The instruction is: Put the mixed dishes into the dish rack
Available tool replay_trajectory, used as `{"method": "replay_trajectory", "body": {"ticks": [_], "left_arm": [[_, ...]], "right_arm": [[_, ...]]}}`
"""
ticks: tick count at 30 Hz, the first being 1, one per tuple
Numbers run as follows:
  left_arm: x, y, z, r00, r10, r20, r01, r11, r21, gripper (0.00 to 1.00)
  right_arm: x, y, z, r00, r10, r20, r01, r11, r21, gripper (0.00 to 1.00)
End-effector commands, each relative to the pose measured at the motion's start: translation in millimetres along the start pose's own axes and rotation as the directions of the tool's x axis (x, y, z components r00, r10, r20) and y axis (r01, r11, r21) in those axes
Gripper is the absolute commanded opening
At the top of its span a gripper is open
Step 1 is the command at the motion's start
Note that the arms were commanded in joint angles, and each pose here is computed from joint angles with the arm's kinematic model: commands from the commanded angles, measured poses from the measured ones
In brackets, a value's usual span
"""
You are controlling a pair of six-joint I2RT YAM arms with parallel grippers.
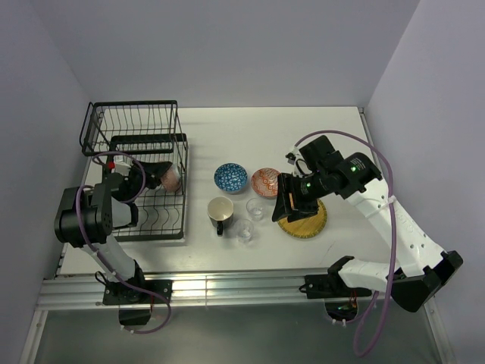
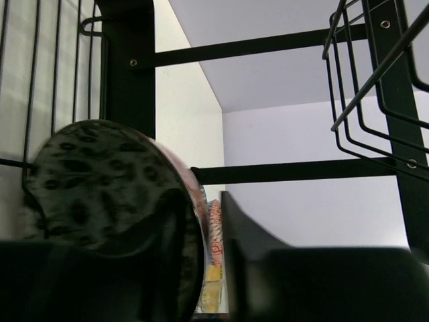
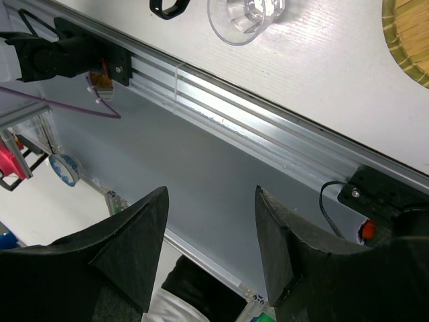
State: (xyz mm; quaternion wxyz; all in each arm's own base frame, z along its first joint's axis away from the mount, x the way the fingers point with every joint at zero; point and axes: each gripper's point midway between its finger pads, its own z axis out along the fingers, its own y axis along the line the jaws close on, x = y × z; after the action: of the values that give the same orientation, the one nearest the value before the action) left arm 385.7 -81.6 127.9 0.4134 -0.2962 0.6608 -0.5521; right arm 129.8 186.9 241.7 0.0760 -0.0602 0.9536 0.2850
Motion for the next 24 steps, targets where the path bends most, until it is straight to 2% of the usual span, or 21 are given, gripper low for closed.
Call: {"method": "replay_trajectory", "body": {"ticks": [1,3,4,8,9,10,17,24], "left_arm": [[10,-26,-2,0.997,0.067,-0.042,-0.063,0.993,0.096,0.36],[10,-22,-2,0.996,0.077,-0.04,-0.075,0.995,0.066,0.45],[10,-21,-2,0.996,0.079,-0.04,-0.077,0.996,0.055,0.45],[10,-18,-3,0.994,0.1,-0.045,-0.099,0.995,0.017,0.56],[10,-17,-3,0.994,0.101,-0.045,-0.1,0.995,0.015,0.84],[10,-16,-4,0.994,0.099,-0.048,-0.099,0.995,0.01,0.99],[17,-20,-13,0.997,0.069,-0.038,-0.069,0.997,0.017,0.99],[24,-21,-27,0.998,0.061,-0.036,-0.061,0.998,0.01,0.99]], "right_arm": [[-4,3,-4,0.999,-0.021,0.024,0.022,1.0,-0.022,0.62],[-5,2,-1,1.0,-0.02,0.018,0.02,1.0,-0.019,0.62],[-6,3,-1,1.0,-0.018,0.018,0.019,1.0,-0.019,0.62],[-14,7,2,0.999,-0.024,0.022,0.025,0.999,-0.032,0.62],[-16,7,2,0.999,-0.027,0.024,0.028,0.999,-0.029,0.62],[-19,8,5,0.999,-0.027,0.021,0.027,0.999,-0.024,0.62],[-68,-2,22,0.998,0.029,0.054,-0.032,0.998,0.051,0.62],[-137,-51,47,0.981,0.144,0.126,-0.166,0.969,0.184,0.61]]}}
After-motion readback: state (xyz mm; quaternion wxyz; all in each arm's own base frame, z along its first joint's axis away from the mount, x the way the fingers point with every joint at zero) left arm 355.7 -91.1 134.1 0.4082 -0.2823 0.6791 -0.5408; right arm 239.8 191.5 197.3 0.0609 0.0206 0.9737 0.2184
